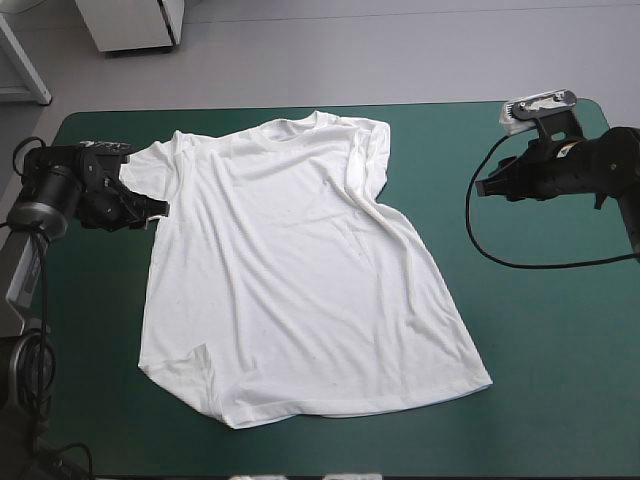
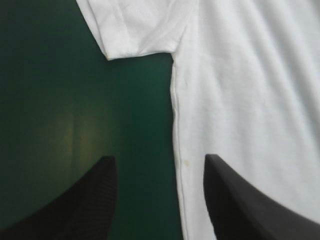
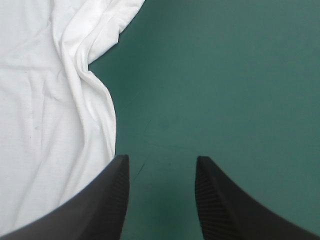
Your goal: Fold the cloth
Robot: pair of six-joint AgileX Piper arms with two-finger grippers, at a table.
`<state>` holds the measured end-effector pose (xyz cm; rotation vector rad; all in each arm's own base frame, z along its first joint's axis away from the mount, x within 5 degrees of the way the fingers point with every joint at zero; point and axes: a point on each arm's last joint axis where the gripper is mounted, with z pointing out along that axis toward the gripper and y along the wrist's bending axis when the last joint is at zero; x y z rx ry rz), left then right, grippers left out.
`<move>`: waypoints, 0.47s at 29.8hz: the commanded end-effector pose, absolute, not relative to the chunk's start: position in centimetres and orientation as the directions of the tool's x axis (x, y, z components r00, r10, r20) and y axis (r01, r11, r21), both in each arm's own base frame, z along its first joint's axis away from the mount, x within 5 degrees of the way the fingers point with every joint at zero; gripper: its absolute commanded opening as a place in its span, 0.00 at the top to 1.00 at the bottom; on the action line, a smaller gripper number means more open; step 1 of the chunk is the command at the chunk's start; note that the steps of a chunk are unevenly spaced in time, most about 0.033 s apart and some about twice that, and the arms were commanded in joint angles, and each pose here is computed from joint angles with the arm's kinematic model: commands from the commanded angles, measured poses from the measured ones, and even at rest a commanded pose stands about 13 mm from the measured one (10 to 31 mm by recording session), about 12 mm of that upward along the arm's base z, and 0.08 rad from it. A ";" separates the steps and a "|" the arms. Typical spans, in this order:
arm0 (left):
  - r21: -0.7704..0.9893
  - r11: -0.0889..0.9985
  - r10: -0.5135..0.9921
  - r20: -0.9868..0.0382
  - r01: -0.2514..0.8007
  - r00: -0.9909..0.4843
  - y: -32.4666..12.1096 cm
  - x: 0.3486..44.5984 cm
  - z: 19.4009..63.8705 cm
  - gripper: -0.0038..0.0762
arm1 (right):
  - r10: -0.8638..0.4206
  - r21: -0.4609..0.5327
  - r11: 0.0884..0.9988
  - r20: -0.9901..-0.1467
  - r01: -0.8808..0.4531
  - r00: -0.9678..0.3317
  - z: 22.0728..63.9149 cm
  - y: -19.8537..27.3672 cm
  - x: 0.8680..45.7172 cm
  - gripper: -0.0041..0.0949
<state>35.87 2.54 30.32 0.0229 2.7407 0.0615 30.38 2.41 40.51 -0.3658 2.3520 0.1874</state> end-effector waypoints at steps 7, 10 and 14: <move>0.015 1.000 0.006 -0.360 0.001 -0.933 3.2 38.1 28.1 0.46 | -0.215 0.008 0.944 -0.740 -0.329 -0.637 41.4 2.6 31.2 0.54; -0.002 1.000 -0.003 -0.336 -0.002 -0.942 3.1 38.5 27.0 0.46 | -0.215 0.010 0.944 -0.735 -0.328 -0.643 41.1 2.6 31.5 0.54; -0.009 1.000 -0.005 -0.317 -0.002 -0.948 3.2 39.0 26.0 0.46 | -0.231 0.017 0.935 -0.731 -0.355 -0.642 40.7 2.8 32.0 0.54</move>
